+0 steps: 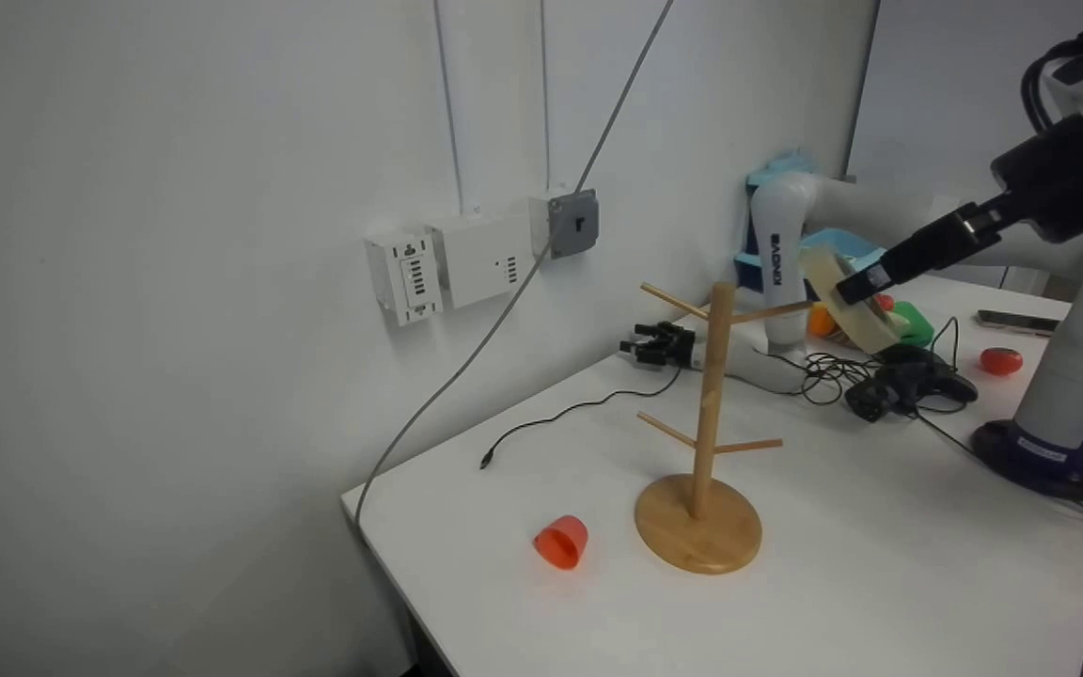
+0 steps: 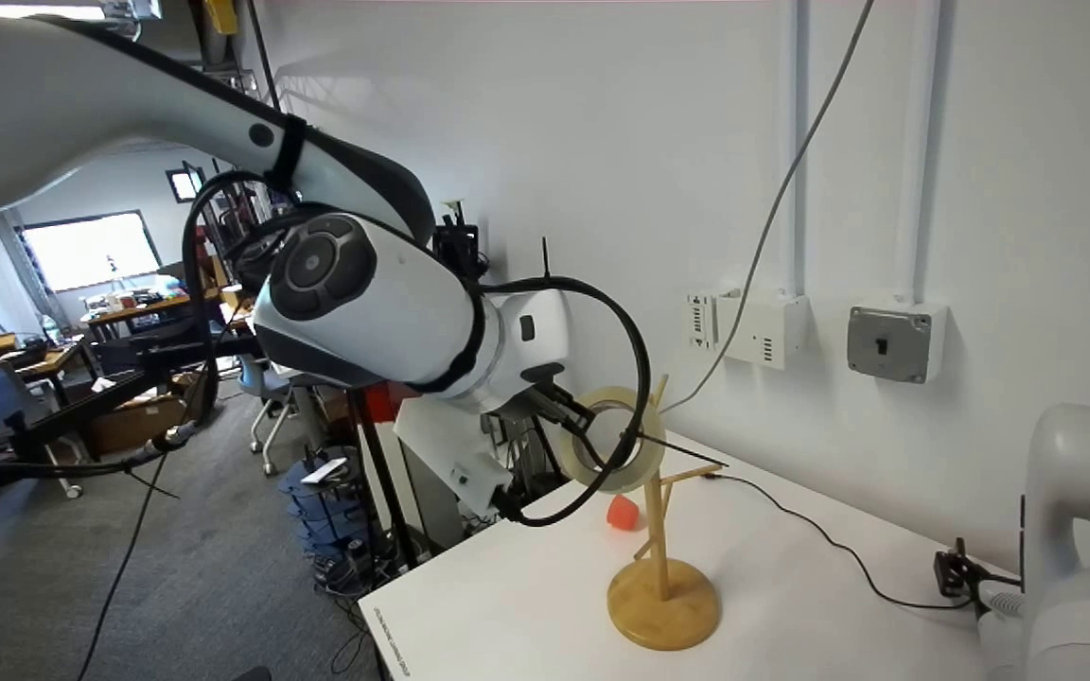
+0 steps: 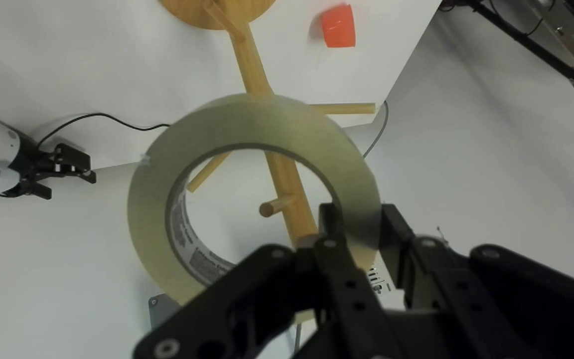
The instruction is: Hang the tape on the wooden object
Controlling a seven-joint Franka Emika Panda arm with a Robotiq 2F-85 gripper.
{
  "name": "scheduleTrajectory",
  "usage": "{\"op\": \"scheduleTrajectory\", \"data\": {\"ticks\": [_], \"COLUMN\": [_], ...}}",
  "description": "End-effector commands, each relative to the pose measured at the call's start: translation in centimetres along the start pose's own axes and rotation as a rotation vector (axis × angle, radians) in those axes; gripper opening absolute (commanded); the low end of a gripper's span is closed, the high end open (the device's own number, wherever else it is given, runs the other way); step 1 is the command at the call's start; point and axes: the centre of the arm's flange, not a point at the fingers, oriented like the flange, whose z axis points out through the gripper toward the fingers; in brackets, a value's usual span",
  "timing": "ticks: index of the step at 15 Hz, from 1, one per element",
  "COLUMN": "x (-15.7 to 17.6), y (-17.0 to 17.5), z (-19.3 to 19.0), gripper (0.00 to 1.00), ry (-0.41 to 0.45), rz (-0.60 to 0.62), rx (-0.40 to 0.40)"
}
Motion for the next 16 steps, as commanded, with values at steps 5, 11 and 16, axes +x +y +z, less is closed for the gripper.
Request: {"op": "scheduleTrajectory", "data": {"ticks": [5, 11, 16], "x": [-0.8, -1.3, -3.1], "y": [-0.1, 0.4, 0.4], "z": [4.4, 4.6, 3.1], "gripper": [0.79, 1.0, 1.0], "ry": [-0.011, -0.048, -0.13], "rz": [-0.008, 0.024, 0.066], "rx": [0.005, -0.018, -0.058]}}
